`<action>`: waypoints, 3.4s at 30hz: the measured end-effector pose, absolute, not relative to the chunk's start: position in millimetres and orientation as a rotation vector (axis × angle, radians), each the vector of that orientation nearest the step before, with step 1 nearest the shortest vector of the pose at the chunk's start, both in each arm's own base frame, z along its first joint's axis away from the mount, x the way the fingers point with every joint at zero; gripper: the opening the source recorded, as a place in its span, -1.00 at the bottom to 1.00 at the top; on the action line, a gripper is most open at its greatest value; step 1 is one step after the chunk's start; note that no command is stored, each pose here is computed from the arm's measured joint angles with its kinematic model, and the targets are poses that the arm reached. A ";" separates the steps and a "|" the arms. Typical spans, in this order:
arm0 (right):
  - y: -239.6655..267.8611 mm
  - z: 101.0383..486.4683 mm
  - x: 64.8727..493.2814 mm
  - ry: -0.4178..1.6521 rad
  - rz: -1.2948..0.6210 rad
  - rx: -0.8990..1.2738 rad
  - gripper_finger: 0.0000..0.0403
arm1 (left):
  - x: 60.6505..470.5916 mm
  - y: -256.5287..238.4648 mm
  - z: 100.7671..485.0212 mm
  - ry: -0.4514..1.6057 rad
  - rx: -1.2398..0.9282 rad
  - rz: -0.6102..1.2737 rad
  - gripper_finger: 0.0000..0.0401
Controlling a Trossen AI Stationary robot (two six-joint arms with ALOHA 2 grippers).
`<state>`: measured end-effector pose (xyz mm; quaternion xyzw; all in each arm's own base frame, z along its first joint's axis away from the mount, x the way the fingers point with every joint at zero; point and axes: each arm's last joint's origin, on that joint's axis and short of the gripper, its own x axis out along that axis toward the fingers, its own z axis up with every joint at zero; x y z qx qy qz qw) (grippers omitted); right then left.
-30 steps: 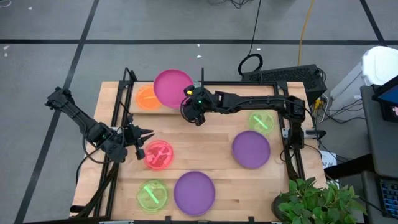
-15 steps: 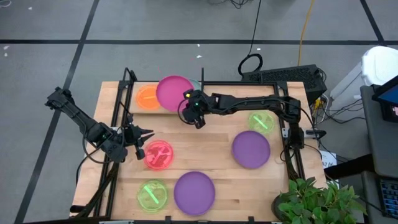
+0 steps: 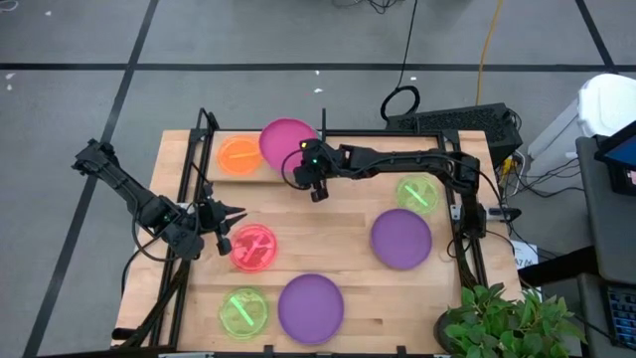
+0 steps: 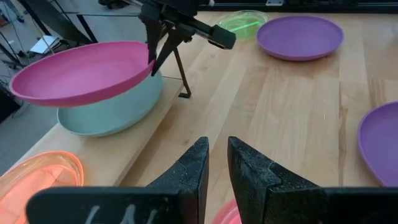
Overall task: Place and stack plates onto a shelf
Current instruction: Stack the pink plate on the blue plate on the shelf, then stack the top transparent green plate on the transparent orange plate on the shelf
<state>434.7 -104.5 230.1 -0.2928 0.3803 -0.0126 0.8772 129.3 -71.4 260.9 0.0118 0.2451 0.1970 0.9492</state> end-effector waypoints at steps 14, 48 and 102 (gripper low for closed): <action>-105.4 214.4 429.0 0.823 -0.060 -0.565 -0.97 | 129.2 -71.4 260.9 0.499 0.025 0.400 -0.67; -104.5 215.2 430.0 0.823 -0.087 -0.593 -0.59 | 129.3 -71.6 260.9 0.506 0.037 0.390 -0.67; 35.2 260.1 349.9 1.160 -0.093 -0.236 -0.53 | 152.6 -94.2 234.3 0.662 -0.071 0.347 -0.67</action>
